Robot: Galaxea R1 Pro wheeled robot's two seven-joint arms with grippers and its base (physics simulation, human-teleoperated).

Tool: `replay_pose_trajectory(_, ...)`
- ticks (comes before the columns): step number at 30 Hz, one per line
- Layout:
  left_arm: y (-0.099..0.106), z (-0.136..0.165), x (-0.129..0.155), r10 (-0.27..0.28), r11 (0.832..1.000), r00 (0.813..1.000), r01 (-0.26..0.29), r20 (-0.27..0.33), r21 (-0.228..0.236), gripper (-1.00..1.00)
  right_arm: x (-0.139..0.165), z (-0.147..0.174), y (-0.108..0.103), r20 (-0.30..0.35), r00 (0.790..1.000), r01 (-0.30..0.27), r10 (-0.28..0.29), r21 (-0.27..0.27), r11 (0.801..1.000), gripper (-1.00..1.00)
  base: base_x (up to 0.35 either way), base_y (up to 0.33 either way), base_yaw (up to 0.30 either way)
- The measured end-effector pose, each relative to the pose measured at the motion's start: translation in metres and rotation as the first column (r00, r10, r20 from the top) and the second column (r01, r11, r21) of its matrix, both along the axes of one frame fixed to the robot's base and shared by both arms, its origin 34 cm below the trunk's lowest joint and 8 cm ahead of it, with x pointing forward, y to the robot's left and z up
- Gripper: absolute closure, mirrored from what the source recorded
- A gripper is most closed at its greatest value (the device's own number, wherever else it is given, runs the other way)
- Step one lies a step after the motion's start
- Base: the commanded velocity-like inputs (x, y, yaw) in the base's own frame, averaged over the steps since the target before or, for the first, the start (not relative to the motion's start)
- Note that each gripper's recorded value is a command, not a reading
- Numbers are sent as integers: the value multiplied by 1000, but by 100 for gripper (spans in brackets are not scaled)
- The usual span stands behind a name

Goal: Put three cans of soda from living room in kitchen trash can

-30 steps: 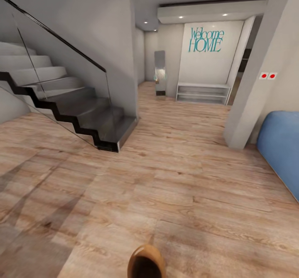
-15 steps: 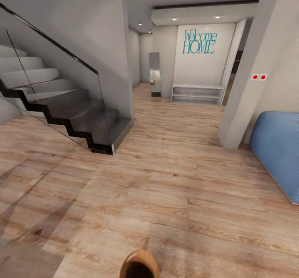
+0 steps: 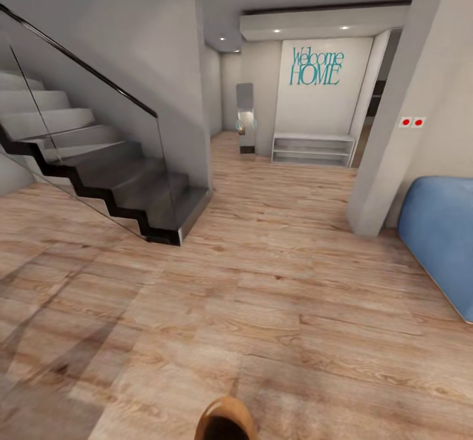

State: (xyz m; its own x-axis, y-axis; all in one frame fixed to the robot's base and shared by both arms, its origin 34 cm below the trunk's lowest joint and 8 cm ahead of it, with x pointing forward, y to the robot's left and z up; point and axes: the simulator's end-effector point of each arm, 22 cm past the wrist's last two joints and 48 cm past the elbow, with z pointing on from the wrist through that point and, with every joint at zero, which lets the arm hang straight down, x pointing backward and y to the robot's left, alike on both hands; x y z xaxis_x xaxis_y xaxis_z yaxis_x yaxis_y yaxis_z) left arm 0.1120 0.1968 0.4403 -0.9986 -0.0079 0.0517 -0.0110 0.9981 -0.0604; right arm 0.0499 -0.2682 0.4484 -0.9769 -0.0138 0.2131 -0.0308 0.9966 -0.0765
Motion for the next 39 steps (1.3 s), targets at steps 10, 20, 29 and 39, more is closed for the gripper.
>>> replay_pose_trajectory(10,0,0,0,1,1000,1000,-1,0,0,-100,0,0,0,0,1000,0,0,0,1000,-100,199,135,0)
replay_pose_trajectory(20,0,0,0,1,1000,1000,-1,0,0,-100,0,0,0,0,1000,0,0,0,1000,-100,246,183,0)
replay_pose_trajectory(29,0,0,0,2,1000,1000,-2,0,0,-100,0,0,0,0,1000,0,0,0,1000,-100,167,226,0)
replay_pose_trajectory(39,0,0,0,2,1000,1000,-2,1,0,-100,0,0,0,0,1000,-1,1,0,1000,-100,18,160,0)
